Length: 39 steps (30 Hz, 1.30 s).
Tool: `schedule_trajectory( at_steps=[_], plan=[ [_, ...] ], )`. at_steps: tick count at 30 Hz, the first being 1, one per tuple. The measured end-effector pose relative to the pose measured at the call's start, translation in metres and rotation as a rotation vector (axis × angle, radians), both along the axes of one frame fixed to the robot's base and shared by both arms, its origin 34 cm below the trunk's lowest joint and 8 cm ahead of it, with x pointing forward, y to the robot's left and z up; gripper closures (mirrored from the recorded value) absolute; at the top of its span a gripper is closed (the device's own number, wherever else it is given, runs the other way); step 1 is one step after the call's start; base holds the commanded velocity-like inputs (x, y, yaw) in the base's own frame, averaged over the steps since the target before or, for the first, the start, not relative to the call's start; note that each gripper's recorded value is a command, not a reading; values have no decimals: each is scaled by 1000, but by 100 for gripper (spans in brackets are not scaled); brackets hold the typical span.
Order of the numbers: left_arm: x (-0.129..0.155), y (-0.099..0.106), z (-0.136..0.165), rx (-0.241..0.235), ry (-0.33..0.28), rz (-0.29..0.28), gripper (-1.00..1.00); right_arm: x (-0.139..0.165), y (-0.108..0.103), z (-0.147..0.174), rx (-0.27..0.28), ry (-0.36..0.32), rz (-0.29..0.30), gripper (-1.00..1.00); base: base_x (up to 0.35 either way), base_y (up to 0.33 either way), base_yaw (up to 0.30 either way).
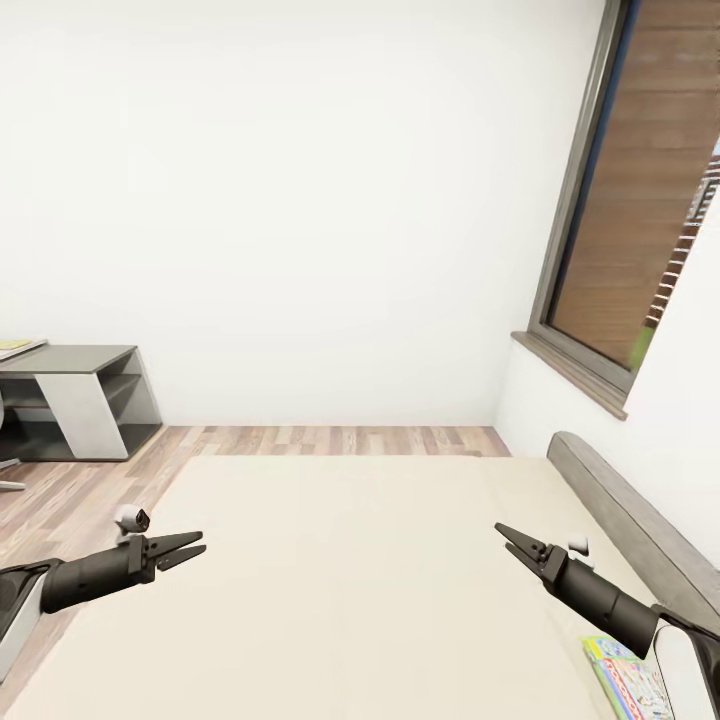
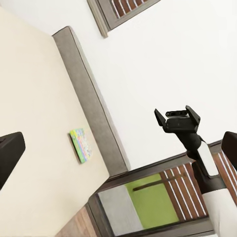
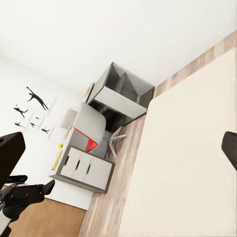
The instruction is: Put all the toys in the child's room - the three board games (two on the bed and one on the table), the two jigsaw puzzles on the table, and the tennis ball on the table - inside the toy box on the table in the child's room.
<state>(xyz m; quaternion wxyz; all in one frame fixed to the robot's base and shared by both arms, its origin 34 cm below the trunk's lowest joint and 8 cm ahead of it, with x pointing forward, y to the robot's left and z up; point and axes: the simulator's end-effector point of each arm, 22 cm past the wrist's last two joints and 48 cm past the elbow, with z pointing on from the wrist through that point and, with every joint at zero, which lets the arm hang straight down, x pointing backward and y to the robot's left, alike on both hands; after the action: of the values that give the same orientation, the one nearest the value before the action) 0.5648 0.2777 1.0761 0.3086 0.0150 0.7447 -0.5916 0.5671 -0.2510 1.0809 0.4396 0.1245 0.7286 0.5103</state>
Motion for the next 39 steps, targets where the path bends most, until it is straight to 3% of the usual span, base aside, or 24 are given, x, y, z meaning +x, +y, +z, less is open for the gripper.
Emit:
schedule_trajectory(
  at_steps=[25,39],
  plan=[
    [0,0,0,0,0,0,-100,0,0,0,0,1,1,-100,0,-288,0],
    [0,0,1,-1,-1,1,-100,0,0,0,1,2,2,-100,0,-65,0]
  ],
)
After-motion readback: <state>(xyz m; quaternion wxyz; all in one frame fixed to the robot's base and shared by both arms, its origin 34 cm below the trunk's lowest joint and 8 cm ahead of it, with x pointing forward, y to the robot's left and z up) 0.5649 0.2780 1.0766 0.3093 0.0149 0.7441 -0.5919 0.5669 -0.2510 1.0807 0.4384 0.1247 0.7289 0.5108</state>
